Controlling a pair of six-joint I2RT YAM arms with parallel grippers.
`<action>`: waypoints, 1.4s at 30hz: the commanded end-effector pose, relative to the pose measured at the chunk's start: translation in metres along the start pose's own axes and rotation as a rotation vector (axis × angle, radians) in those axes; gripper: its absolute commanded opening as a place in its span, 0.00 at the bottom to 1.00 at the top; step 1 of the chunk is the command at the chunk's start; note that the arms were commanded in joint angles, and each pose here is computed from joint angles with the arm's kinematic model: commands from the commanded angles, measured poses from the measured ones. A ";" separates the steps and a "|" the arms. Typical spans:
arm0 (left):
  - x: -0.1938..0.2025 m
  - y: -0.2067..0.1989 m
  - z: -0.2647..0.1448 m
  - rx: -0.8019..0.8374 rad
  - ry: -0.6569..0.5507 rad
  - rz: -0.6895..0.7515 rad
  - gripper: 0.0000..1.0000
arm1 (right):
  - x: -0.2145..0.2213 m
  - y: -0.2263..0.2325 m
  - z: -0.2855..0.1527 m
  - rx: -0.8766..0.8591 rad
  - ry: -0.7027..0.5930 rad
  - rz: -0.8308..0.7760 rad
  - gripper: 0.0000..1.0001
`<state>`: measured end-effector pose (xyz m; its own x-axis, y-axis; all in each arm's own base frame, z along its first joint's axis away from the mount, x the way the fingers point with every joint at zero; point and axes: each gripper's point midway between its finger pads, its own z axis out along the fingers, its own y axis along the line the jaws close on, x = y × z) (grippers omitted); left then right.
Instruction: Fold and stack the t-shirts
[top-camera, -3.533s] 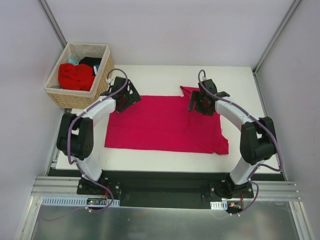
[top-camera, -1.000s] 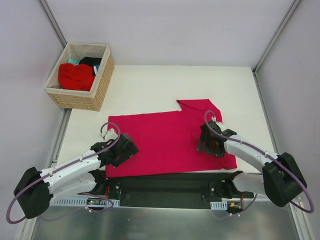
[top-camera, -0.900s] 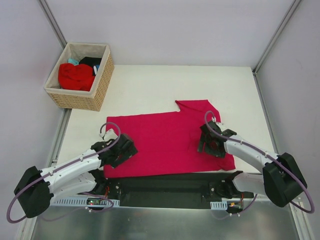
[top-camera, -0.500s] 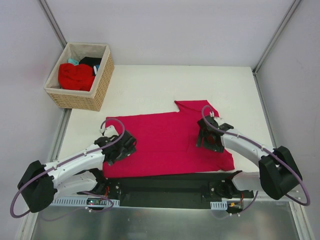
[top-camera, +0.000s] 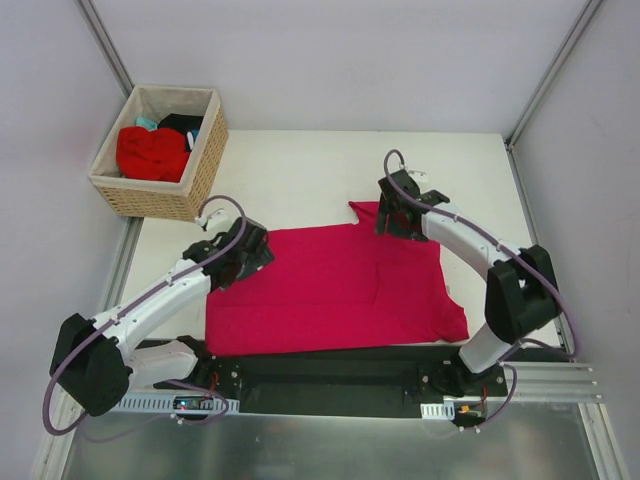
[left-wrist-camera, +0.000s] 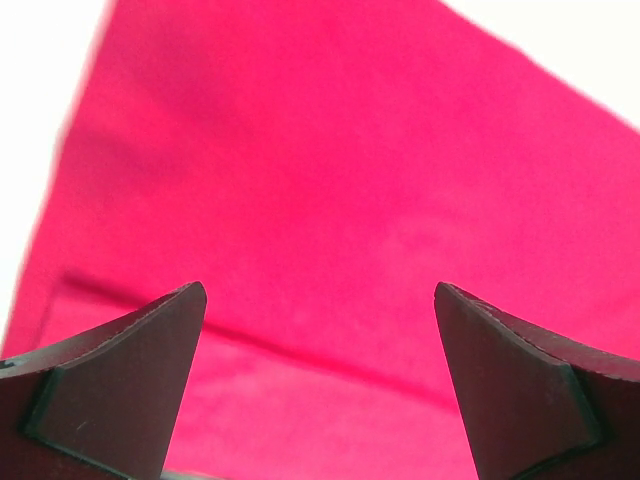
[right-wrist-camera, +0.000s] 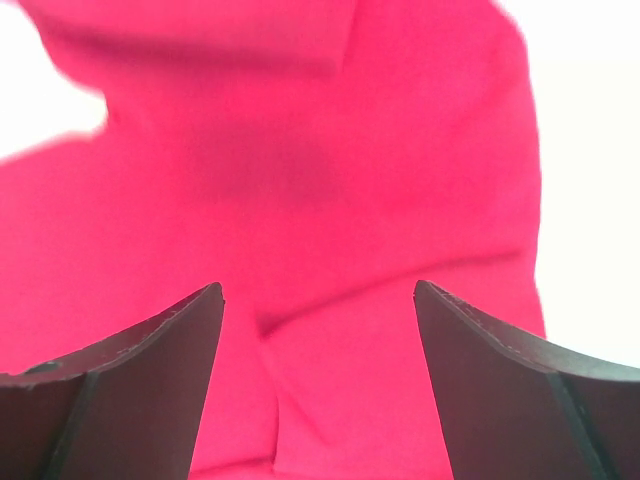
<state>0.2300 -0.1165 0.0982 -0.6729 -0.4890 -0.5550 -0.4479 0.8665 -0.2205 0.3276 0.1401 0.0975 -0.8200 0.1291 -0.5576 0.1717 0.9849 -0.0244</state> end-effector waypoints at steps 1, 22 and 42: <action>-0.022 0.011 0.018 -0.016 -0.019 -0.031 0.99 | -0.047 -0.009 0.011 0.037 -0.049 -0.027 0.81; -0.123 0.009 0.108 0.017 -0.021 -0.306 0.99 | -0.096 0.011 0.049 -0.156 -0.089 0.003 0.74; -0.118 0.052 0.134 -0.072 0.038 -0.371 0.79 | -0.085 0.017 0.053 -0.197 -0.065 0.024 0.73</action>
<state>0.3825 -0.0004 0.0684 -0.4322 -0.7678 -0.4729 -0.6722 0.6239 -0.3986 0.4239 0.1376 0.0863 -0.8065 0.1293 -0.5769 0.0769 0.9905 0.1144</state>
